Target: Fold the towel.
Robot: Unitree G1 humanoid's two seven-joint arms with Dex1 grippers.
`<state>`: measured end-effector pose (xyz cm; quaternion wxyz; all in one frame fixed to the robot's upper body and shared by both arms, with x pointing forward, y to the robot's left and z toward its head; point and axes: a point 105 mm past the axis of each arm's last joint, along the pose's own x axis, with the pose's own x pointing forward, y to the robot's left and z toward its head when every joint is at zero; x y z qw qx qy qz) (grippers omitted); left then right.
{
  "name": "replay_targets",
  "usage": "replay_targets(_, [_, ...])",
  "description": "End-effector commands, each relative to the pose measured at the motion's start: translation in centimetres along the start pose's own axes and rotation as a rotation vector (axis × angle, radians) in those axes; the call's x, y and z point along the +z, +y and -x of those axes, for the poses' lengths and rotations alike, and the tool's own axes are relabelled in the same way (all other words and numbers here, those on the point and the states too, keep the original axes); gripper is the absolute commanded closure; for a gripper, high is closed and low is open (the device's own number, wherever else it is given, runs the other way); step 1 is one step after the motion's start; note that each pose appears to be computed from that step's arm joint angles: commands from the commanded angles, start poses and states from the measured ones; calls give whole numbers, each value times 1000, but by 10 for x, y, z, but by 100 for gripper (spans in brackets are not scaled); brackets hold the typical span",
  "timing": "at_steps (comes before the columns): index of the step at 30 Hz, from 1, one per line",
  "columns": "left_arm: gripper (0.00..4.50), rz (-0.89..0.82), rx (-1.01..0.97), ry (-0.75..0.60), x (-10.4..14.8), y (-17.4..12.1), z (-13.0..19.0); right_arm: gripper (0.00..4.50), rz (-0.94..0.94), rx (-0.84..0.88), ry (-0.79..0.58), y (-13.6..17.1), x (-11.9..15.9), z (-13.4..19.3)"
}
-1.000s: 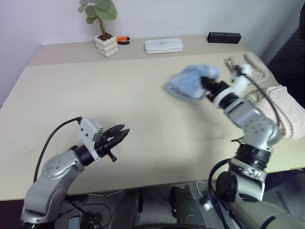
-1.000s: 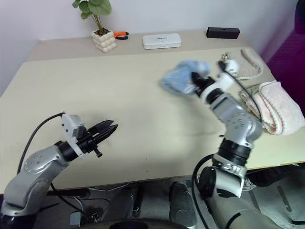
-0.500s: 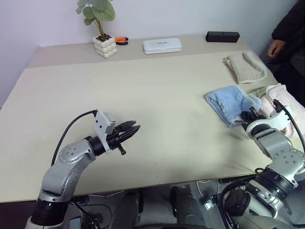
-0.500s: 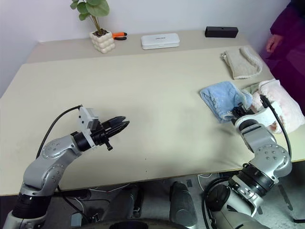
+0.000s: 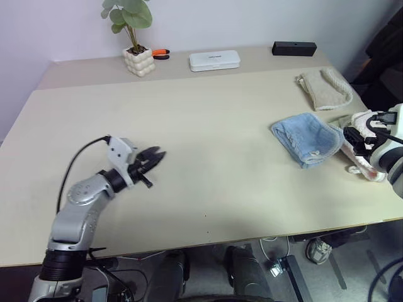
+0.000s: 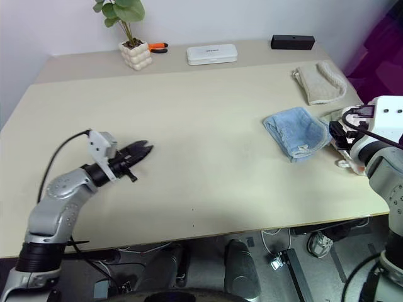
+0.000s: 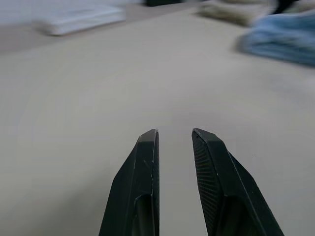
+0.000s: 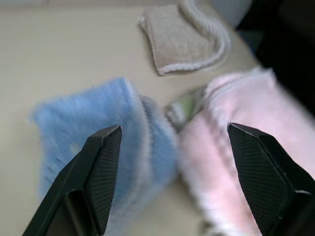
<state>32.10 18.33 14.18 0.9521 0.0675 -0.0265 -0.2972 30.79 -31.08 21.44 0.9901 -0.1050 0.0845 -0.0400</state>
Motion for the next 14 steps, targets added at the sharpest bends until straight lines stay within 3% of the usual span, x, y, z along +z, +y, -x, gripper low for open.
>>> replay_targets(1, [344,-76,102,-25,11,31,19,105,180,326,-168,59,31,1])
replay_targets(4, [344,-91,122,-7,10,39,32,105,235,547,-219,94,30,2])
replay_targets(14, [344,-73,144,25,9,32,55,105,230,808,-209,130,15,-7])
